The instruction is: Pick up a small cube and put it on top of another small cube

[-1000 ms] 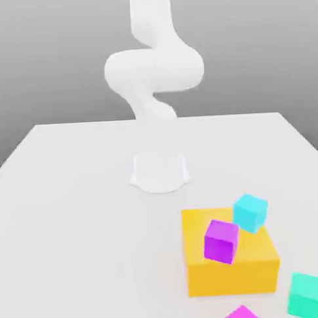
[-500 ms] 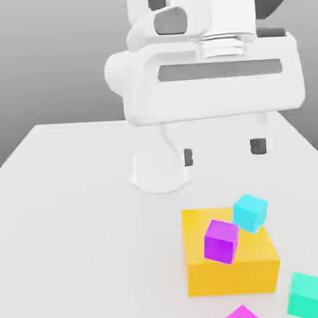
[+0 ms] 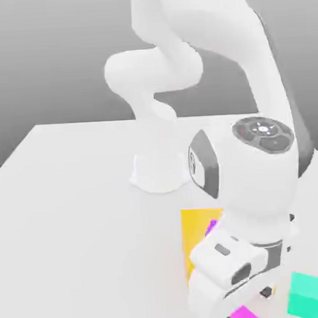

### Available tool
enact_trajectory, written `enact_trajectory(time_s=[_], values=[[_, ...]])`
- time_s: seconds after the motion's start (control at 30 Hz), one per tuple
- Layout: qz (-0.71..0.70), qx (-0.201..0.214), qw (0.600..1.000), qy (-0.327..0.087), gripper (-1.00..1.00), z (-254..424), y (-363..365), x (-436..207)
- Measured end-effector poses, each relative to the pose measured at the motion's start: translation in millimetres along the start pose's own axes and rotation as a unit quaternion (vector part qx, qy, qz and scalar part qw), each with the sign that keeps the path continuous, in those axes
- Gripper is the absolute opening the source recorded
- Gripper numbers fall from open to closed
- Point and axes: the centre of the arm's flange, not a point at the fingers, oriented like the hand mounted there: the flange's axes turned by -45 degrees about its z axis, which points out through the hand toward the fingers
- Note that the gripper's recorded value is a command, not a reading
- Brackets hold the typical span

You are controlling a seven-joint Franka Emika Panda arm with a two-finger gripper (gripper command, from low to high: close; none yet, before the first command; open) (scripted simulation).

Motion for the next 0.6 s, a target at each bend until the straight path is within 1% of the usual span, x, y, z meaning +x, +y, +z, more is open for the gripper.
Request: enact_trajectory(time_s=[0.03,0.27,0.4,0.6], values=[[0.000,0.000,1.000,0.000,-1.00,12,0,-1],[0.000,0.000,1.000,-0.001,-1.00,14,-1,-1],[-0.001,0.001,1.000,-0.001,-1.00,-35,-1,-1],[-0.137,-0.006,0.991,-0.004,-1.00,-96,-45,-21]])
